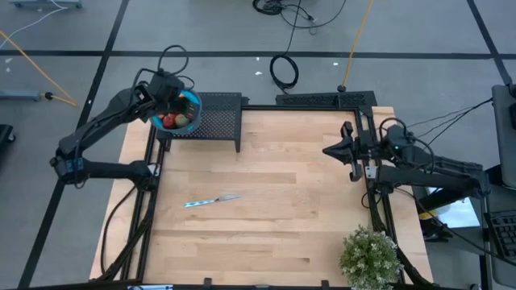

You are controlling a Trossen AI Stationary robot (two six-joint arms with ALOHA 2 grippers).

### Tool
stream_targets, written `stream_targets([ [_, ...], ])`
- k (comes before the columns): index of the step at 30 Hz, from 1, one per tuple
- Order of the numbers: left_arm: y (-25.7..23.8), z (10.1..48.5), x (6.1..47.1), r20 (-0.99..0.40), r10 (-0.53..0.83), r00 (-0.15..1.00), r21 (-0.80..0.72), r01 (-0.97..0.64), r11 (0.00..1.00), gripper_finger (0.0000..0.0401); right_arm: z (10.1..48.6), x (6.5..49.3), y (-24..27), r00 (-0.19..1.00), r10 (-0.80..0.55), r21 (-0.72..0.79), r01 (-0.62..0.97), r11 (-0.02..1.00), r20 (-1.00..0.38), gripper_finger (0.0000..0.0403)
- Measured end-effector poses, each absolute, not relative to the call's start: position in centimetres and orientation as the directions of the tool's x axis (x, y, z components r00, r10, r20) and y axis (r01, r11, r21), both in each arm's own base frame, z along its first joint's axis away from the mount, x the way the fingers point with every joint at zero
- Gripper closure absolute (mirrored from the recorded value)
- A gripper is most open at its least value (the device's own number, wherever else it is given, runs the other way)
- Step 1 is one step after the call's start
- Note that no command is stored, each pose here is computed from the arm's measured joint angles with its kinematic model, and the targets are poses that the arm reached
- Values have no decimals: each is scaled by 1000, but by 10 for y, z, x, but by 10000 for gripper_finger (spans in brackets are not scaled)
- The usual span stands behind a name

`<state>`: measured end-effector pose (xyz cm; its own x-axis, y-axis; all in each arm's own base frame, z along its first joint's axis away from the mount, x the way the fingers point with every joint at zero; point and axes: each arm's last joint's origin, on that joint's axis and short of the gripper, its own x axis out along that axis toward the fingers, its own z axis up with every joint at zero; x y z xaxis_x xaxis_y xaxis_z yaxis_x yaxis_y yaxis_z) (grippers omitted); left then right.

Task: Pick & Place Fruit
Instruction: Put the peach into the blue strainer bowl on the shelf

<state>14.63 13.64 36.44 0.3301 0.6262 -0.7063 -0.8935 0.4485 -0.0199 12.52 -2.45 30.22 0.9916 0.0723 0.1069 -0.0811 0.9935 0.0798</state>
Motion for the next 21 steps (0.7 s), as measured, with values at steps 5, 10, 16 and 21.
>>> stream_targets([
  [5, 146, 357, 152, -731, 613, 299, -5, -901, 433, 290, 299, 117, -23, 997, 24, 94, -31, 995, 74, 402],
  [10, 155, 351, 154, -751, 604, 268, 9, -910, 414, 290, 300, 112, -22, 997, 17, 57, -22, 998, 81, 403],
  [16, 165, 347, 150, -763, 603, 234, 19, -924, 382, 290, 300, 112, -22, 996, 17, 35, -19, 999, 82, 403],
  [21, 170, 348, 146, -763, 591, 263, -20, -923, 385, 290, 300, 112, -22, 996, 15, 35, -18, 999, 82, 403],
])
